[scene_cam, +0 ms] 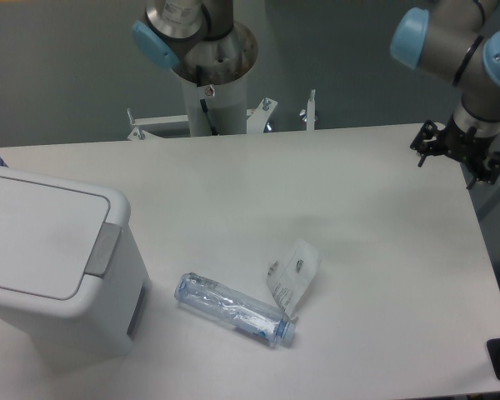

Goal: Open the trash can
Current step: 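Move the open gripper down toward the bottle and crumpled wrapper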

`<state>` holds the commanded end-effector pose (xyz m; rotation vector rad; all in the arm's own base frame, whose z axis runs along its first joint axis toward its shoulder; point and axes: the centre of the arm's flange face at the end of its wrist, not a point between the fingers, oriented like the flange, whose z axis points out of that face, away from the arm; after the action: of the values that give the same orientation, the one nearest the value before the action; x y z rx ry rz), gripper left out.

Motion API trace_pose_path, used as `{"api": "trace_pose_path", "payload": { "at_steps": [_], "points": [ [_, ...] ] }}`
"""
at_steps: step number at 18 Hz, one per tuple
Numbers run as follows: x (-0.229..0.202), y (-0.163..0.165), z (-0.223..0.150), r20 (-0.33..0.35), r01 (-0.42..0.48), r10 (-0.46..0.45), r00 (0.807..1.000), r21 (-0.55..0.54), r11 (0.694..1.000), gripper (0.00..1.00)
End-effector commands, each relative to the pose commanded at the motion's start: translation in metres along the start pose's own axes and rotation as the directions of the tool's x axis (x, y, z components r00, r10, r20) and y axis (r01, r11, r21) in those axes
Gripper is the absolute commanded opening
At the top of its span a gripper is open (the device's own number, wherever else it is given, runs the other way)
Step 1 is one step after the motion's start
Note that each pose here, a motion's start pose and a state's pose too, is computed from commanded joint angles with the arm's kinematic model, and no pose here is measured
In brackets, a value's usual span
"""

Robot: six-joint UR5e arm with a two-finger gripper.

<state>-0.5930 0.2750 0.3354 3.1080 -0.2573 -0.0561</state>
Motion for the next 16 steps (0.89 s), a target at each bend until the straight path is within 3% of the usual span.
{"api": "trace_pose_path", "payload": {
  "at_steps": [7,10,12,16],
  "points": [
    [0.011,-0.02,0.004,-0.001,-0.021,0.022,1.0,0.019,1.0,1.0],
    [0.03,-0.028,0.026,-0.007,0.041,-0.041,0.999,0.091,0.995,1.0],
    [0.042,-0.028,0.035,0.039,0.091,-0.096,0.995,0.109,0.99,1.0],
    [0.055,-0.057,0.027,0.015,0.163,-0.169,0.985,0.194,0.967,1.0]
  ]
}}
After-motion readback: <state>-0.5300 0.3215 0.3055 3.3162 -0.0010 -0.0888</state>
